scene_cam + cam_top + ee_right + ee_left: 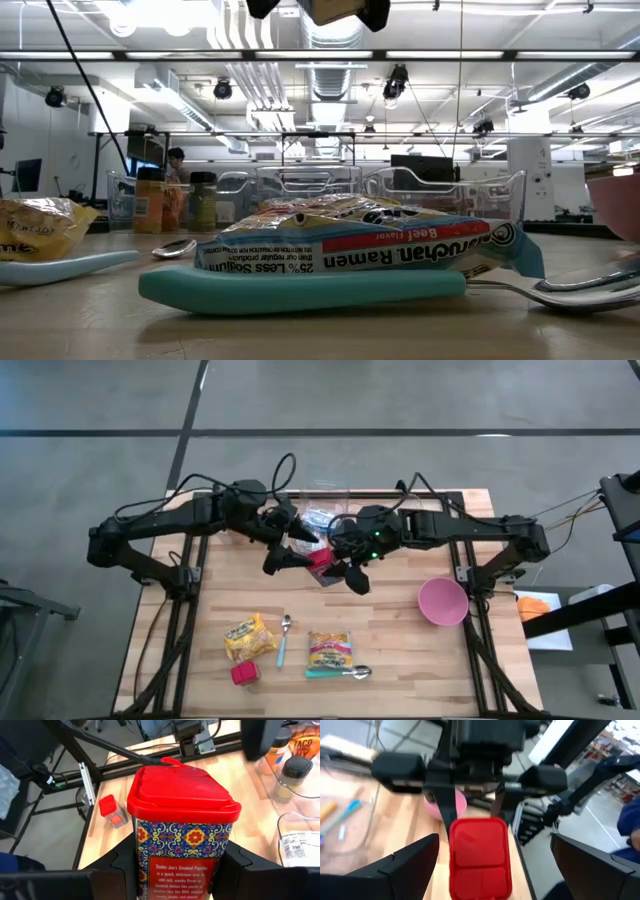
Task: Pick & Place Food Item
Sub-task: Put the top red seasoning can into the left transparent bin
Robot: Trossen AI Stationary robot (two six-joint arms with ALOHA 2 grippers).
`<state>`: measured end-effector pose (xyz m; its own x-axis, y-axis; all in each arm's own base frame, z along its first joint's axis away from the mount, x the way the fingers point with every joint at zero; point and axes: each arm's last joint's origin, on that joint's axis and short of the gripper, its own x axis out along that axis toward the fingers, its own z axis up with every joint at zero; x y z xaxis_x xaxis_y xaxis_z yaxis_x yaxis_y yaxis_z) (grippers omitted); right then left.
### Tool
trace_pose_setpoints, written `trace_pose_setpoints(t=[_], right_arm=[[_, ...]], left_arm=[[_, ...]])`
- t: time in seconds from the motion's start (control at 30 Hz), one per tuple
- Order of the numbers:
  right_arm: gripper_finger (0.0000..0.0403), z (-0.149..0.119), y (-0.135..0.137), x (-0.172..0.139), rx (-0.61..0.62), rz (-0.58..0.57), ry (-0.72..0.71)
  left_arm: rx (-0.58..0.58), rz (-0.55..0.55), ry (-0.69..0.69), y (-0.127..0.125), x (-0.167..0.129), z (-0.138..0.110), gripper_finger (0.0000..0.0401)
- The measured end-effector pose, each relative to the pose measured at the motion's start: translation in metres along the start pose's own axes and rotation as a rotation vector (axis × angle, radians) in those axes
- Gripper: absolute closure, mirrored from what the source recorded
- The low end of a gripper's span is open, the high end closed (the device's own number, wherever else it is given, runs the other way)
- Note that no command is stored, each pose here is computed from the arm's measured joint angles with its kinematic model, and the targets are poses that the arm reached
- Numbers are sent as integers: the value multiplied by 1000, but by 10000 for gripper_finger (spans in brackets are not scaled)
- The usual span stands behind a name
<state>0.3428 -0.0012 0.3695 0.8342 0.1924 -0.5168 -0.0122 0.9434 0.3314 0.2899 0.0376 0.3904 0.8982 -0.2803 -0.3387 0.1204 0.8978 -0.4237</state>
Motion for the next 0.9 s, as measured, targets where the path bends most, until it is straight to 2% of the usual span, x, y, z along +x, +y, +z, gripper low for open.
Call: trace_pose_setpoints(t=[0.27,0.9], right_arm=[[245,7,-1,9,-24,27,25],[245,19,2,13,-54,53,13]], left_arm=[[-68,18,158,11,16,-17,9],[-5,1,148,9,19,-15,10]])
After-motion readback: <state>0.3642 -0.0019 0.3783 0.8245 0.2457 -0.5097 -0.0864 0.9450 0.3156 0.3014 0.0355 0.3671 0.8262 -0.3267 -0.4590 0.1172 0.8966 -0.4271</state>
